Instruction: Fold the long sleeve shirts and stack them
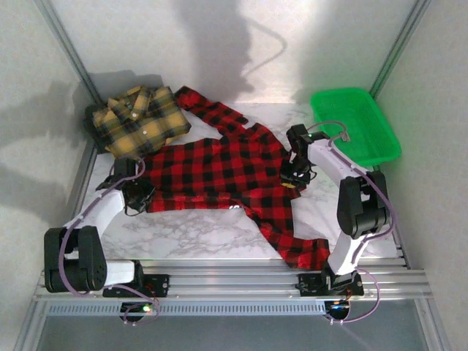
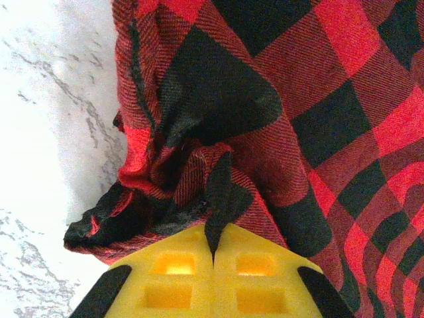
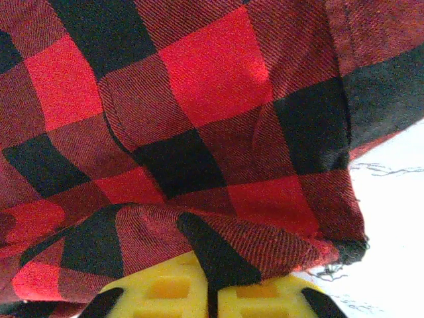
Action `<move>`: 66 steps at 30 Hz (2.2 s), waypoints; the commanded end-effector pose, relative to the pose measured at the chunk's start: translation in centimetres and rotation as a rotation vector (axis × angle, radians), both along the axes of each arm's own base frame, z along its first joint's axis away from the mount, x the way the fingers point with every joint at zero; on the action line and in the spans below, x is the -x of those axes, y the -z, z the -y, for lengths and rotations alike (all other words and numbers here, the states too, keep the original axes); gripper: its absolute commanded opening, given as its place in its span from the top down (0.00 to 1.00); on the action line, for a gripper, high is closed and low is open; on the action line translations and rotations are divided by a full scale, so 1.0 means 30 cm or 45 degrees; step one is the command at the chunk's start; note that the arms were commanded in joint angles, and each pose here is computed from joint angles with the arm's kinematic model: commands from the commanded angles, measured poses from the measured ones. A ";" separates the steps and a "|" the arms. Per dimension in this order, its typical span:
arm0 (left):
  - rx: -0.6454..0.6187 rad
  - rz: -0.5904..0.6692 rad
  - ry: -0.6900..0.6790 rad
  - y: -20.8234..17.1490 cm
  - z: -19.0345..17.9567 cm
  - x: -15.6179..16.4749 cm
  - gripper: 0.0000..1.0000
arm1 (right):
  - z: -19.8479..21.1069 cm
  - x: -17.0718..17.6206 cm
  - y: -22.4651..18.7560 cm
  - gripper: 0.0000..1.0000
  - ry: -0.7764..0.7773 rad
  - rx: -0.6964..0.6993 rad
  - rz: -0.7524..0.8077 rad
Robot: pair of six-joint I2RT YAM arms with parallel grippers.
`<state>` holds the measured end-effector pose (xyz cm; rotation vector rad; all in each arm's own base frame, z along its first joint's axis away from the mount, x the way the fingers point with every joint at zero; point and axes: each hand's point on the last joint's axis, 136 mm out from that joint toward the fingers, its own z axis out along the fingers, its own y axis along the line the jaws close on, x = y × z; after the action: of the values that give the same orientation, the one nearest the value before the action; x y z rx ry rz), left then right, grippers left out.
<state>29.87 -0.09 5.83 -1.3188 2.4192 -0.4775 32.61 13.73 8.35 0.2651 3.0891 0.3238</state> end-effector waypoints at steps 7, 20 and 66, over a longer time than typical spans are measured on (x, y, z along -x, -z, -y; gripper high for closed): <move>-0.023 0.070 -0.033 -0.059 -0.033 -0.121 0.50 | -0.030 -0.136 0.010 0.62 -0.036 -0.056 0.091; -0.077 0.281 0.145 -0.419 0.080 -0.090 0.09 | 0.062 0.153 -0.276 0.22 -0.255 0.152 0.215; -0.110 0.580 0.733 -0.369 0.551 -0.257 0.00 | -0.223 0.105 -0.359 0.88 -0.902 0.902 0.350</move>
<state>36.46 -15.03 15.72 -0.4764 2.3746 -0.6397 27.11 20.85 18.67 -0.6862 2.7359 -0.5149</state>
